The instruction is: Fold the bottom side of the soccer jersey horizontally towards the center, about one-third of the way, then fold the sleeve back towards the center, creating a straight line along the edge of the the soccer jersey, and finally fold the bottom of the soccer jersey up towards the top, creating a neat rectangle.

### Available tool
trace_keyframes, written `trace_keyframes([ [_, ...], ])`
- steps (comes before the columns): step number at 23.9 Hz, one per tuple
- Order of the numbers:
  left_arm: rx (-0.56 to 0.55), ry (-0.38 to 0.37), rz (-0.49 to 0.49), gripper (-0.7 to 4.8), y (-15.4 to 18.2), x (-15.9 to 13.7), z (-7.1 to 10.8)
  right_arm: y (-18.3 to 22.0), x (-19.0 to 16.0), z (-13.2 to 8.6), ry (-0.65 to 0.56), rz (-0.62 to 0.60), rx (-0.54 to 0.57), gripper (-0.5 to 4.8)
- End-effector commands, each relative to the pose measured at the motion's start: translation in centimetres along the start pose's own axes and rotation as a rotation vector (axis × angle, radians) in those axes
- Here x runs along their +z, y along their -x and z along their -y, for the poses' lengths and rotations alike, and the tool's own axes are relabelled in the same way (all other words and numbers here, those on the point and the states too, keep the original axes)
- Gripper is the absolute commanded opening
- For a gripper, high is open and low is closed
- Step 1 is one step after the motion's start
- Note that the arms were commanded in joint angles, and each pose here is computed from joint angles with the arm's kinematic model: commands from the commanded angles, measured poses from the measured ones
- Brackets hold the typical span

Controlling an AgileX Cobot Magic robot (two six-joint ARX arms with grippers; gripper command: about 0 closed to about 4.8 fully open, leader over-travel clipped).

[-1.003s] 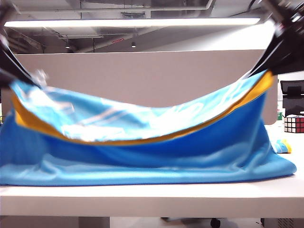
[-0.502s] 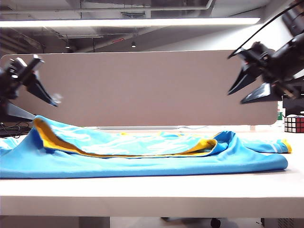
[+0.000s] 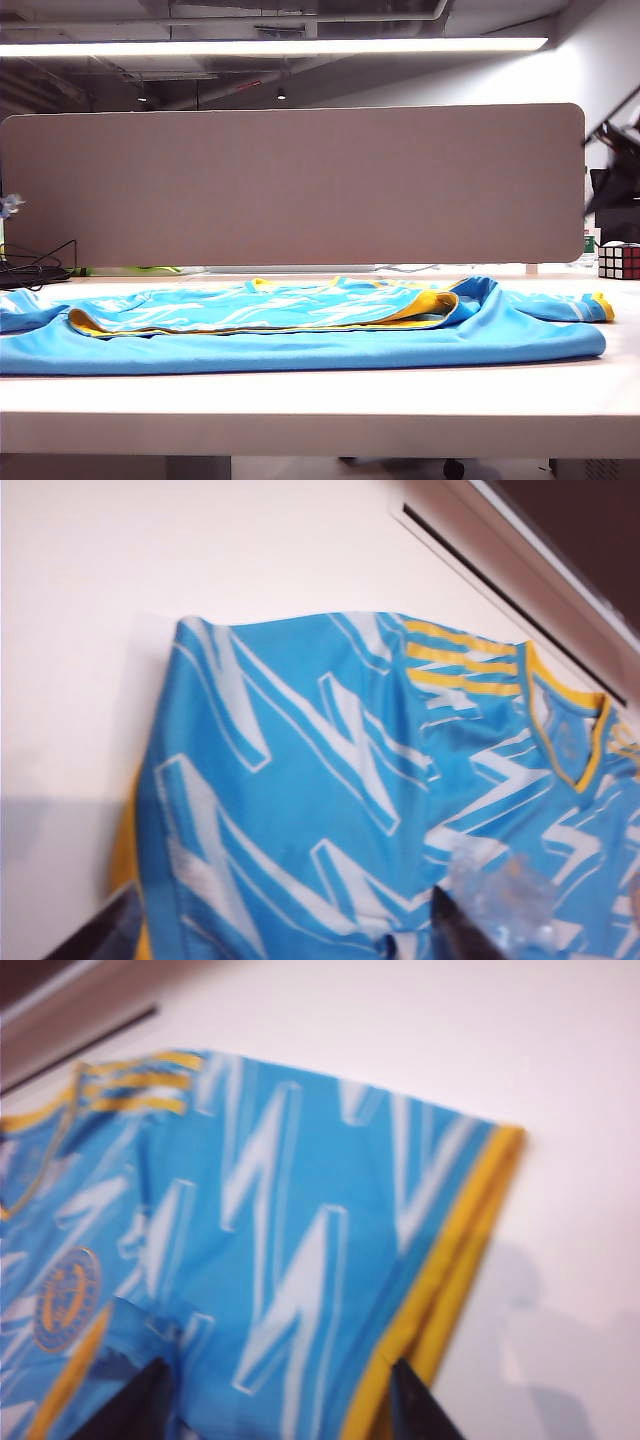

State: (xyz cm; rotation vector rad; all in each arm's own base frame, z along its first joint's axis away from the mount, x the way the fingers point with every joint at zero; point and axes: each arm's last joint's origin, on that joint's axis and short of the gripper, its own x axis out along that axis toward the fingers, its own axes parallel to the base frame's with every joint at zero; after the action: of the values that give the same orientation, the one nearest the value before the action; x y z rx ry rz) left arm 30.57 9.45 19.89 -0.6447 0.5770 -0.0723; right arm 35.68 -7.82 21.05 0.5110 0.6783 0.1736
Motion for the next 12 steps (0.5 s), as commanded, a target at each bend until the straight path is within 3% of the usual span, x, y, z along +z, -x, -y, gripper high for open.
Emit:
trace_keyframes([
  [1, 0.039, -0.074, 0.019, 3.6, 0.0, 0.2, 0.0, -0.8, -0.5, 0.7, -0.018, -0.036, -0.002, 2.9],
  [2, 0.062, -0.083, 0.009, 3.6, -0.3, 0.0, -0.3, -1.6, -1.1, 1.3, -0.036, -0.066, -0.003, 3.11],
  [12, 0.091, 0.009, -0.176, 3.72, -3.9, -3.2, -3.9, -4.3, -3.6, 3.0, -0.078, -0.201, -0.033, 3.12],
])
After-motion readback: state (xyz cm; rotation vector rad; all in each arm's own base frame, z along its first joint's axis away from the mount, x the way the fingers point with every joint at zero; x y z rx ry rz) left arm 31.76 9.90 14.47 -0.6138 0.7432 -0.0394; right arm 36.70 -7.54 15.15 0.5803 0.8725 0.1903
